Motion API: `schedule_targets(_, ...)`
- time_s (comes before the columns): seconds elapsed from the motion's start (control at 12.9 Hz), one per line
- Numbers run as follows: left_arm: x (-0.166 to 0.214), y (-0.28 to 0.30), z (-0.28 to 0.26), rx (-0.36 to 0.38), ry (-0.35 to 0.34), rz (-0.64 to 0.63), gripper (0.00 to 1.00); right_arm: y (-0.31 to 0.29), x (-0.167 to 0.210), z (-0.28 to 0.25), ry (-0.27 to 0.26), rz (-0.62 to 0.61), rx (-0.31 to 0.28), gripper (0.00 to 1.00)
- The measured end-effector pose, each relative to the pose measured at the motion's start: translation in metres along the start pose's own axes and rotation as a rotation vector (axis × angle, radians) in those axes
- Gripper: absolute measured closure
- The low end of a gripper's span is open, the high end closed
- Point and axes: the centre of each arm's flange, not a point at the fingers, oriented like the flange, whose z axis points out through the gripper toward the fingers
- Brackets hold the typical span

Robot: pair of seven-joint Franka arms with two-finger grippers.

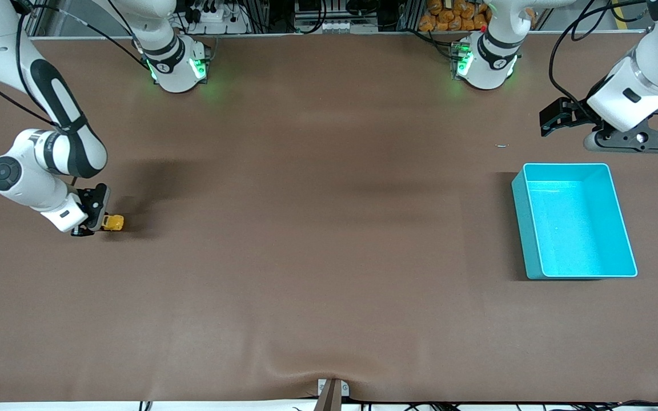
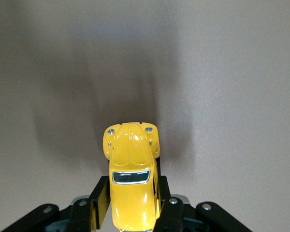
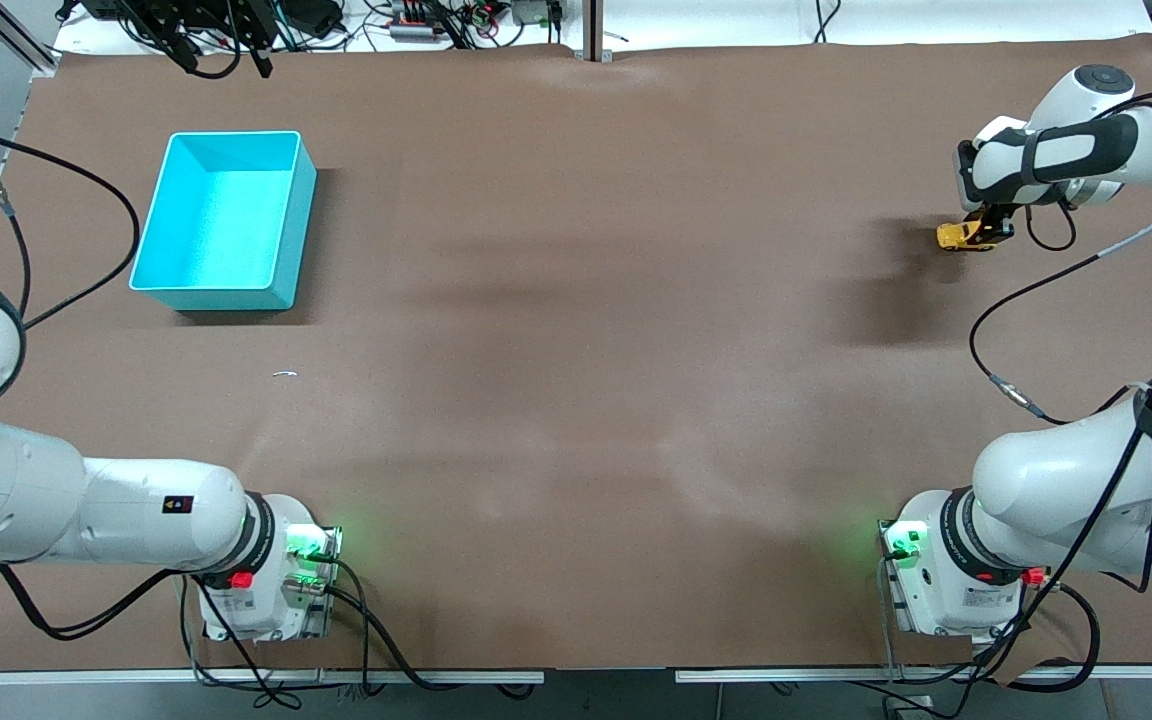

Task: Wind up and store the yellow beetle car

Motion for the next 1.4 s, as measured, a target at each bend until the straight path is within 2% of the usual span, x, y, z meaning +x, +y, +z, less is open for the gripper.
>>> schedule_targets(0.23,0.0,0.0,0.002,0.0,-0.004,0.0,0.0,-0.004,-0.004,0.017,0.007,0.009,0.035,0.5)
schedule_targets(0.31,0.0,0.0,0.002,0.0,-0.004,0.0,0.0,-0.005,-0.007,0.024,0.01,0.015,0.047,0.41)
schedule_targets(0.54,0.0,-0.002,0.003,0.0,-0.006,-0.006,0.0,-0.003,-0.018,0.027,0.012,0.031,0.112,0.06)
schedule_targets(0.62,0.0,-0.002,0.003,0.0,-0.006,-0.014,0.0,-0.001,-0.021,0.024,0.011,0.036,0.119,0.0)
schedule_targets(1.01,0.0,-0.003,0.003,0.0,-0.007,-0.034,0.0,0.007,-0.03,0.013,0.01,0.052,0.13,0.0)
schedule_targets(1.4,0.002,-0.018,0.011,-0.002,-0.023,-0.085,0.0,0.029,-0.038,-0.017,0.065,0.121,0.153,0.0)
